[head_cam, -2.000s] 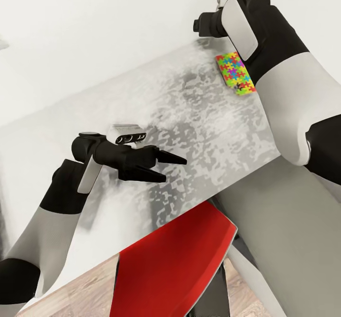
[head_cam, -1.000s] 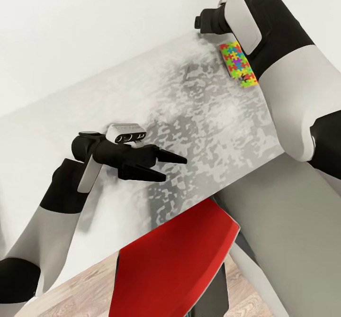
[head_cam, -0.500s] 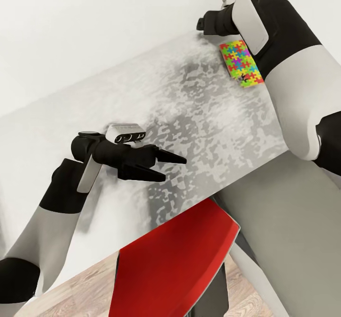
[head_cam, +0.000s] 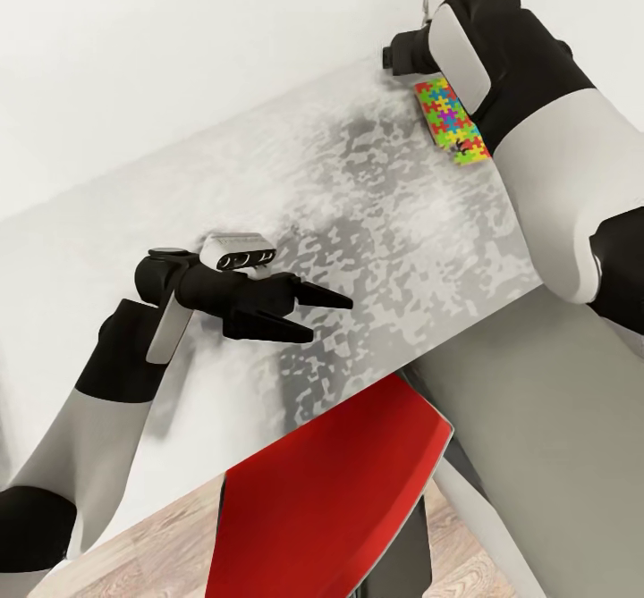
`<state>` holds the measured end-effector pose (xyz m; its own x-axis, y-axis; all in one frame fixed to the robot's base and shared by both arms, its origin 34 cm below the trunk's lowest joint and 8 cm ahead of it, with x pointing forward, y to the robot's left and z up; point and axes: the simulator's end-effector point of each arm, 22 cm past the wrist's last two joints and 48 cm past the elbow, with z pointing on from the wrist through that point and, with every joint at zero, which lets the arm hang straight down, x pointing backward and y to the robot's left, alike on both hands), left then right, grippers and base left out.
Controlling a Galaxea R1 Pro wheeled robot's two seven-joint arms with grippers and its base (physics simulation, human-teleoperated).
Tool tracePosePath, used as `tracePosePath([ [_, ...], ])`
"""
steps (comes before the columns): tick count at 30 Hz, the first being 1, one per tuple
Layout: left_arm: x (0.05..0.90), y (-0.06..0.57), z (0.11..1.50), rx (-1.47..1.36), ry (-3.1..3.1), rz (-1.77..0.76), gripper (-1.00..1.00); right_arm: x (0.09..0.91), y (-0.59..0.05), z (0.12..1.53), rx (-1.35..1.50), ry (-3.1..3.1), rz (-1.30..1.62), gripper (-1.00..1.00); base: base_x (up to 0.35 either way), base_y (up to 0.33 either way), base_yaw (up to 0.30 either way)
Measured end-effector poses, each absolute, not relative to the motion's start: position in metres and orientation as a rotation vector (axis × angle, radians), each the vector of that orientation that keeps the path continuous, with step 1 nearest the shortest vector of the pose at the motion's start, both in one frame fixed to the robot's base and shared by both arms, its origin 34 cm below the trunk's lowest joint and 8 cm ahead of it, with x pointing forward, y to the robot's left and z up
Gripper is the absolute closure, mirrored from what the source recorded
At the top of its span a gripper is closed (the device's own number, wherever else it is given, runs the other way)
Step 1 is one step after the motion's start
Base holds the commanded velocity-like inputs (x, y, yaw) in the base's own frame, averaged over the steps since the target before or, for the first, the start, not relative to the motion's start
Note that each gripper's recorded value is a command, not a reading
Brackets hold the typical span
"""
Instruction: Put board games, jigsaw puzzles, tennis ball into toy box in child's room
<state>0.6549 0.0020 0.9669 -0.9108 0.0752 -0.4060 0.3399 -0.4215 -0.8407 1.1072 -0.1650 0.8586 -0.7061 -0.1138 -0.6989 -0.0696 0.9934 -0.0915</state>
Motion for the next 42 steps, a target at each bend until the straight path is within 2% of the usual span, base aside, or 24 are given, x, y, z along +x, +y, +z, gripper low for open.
tracePosePath([
  [42,0.655,0.002,0.967,0.585,1.589,-2.451,-1.0,1.123,-0.186,0.896,-0.082,2.263,-0.282,-1.0,0.0,0.0,0.0],
])
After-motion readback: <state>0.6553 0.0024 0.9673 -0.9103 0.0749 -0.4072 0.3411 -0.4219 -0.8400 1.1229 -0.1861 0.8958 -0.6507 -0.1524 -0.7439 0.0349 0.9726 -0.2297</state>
